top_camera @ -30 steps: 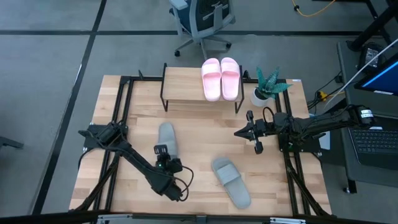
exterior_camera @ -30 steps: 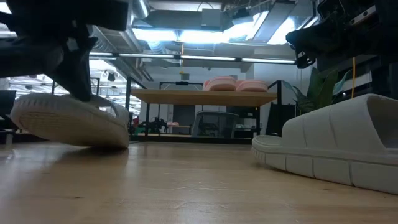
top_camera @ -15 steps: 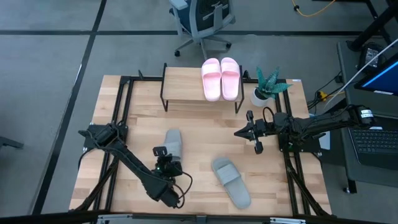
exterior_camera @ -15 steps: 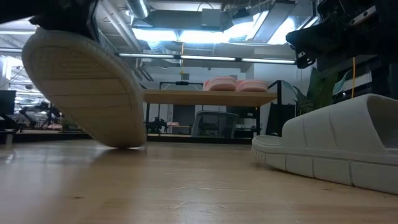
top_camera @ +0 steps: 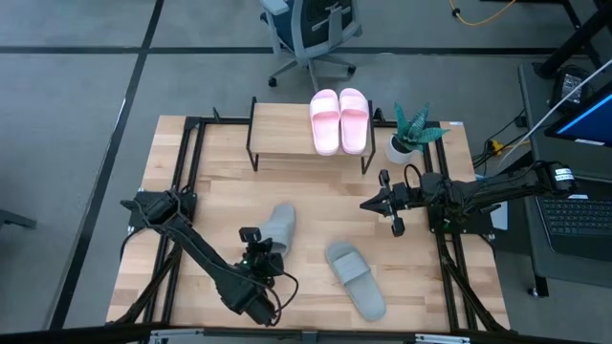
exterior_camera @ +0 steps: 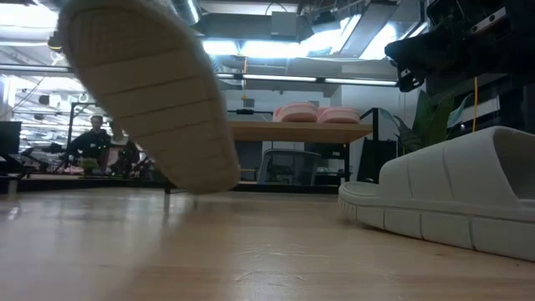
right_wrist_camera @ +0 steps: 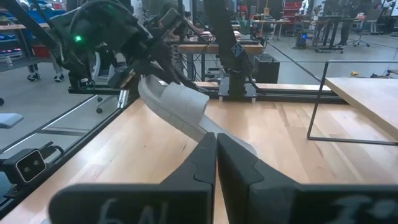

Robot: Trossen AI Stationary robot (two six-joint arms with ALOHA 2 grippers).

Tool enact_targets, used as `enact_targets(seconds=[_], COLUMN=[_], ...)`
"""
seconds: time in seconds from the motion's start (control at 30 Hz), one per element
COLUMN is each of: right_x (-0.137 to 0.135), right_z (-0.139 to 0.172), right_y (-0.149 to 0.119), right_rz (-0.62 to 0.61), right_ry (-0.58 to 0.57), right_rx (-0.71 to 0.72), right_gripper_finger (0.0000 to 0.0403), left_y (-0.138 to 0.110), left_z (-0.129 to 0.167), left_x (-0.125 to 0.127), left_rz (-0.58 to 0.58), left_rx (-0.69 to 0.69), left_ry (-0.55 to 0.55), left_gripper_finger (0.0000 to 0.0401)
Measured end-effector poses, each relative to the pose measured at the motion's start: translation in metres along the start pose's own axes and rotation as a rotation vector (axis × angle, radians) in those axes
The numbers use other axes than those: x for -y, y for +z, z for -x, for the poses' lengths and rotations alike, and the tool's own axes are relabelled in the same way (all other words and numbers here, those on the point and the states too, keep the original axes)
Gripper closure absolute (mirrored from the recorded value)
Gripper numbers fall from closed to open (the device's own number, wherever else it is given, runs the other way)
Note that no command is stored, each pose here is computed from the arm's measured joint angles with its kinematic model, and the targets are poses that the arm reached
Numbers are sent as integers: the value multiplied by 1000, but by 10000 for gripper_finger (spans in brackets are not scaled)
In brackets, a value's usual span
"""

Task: Pick and place slides into the shelf
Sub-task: Put the left gray slipper on the shelf

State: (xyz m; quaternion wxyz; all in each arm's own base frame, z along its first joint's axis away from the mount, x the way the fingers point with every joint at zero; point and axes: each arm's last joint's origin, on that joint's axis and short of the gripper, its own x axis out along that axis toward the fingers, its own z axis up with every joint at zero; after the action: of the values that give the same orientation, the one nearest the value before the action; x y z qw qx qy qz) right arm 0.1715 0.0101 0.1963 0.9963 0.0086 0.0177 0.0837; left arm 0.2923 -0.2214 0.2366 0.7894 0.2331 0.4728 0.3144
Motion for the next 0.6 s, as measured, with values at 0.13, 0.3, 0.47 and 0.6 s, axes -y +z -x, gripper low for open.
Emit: enact_targets(seconds=[0.13,0.3,0.47,0.6], right_x=[0,-2,-2,-2], right_z=[0,0,1,1], right_y=[0,1,1,1], right_rz=[18,21,22,21], right_ry=[3,52,63,63], right_rx=[3,8,10,3], right_gripper_finger=[386,386,386,386], left_y=[11,28,37,42], left_z=[6,11,21,31], left_x=[-6,-25,-46,-65], left_rz=[-11,7,-1,10], left_rx=[47,93,155,205], left_ry=[0,4,19,26], left_gripper_finger=[401,401,401,401])
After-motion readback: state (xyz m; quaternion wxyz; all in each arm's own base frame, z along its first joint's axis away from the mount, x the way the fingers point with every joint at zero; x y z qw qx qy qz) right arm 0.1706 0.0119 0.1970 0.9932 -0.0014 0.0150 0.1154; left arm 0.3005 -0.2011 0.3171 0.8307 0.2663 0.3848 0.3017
